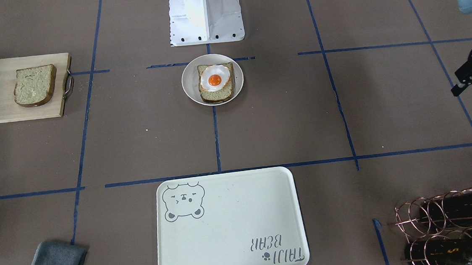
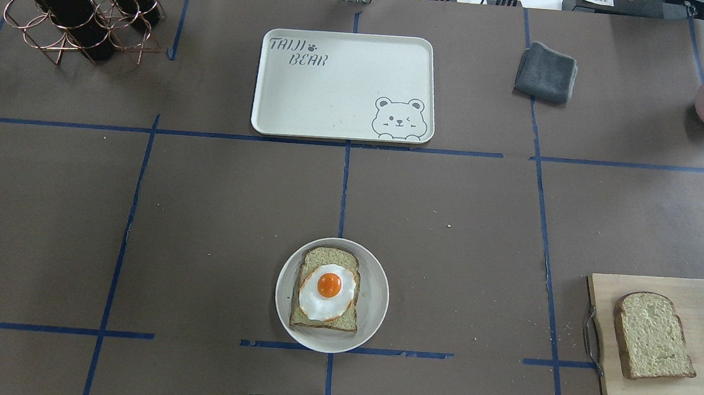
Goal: Make sandwich and place on tray
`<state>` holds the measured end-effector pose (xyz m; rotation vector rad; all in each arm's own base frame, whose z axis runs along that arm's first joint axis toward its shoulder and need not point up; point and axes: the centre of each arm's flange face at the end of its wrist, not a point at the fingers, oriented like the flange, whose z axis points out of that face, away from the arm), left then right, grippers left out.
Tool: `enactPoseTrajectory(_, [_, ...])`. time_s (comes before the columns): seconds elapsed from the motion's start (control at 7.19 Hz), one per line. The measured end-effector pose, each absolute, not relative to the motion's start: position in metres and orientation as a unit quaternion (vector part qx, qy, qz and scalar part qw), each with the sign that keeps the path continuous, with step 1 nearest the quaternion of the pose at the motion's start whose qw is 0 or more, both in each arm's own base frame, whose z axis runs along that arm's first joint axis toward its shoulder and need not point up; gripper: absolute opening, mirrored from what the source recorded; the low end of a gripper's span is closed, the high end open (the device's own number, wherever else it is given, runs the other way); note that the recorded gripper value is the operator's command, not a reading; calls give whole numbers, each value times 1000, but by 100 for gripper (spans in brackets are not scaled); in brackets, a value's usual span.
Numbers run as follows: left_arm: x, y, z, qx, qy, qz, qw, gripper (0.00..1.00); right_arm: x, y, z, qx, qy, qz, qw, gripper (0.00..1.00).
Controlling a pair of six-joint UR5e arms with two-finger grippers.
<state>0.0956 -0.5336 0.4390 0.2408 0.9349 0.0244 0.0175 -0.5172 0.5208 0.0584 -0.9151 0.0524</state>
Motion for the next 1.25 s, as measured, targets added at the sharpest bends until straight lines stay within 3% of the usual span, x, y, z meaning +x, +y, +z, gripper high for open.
enactPoseTrajectory(0.7, [296,-479,300,59,501,-54,862,100,-60,-486,496,32,-440,3,898,99])
enactPoseTrajectory(1.25, [361,-448,249,22,528,-81,845,100,-163,-387,534,41,-434,34,899,97])
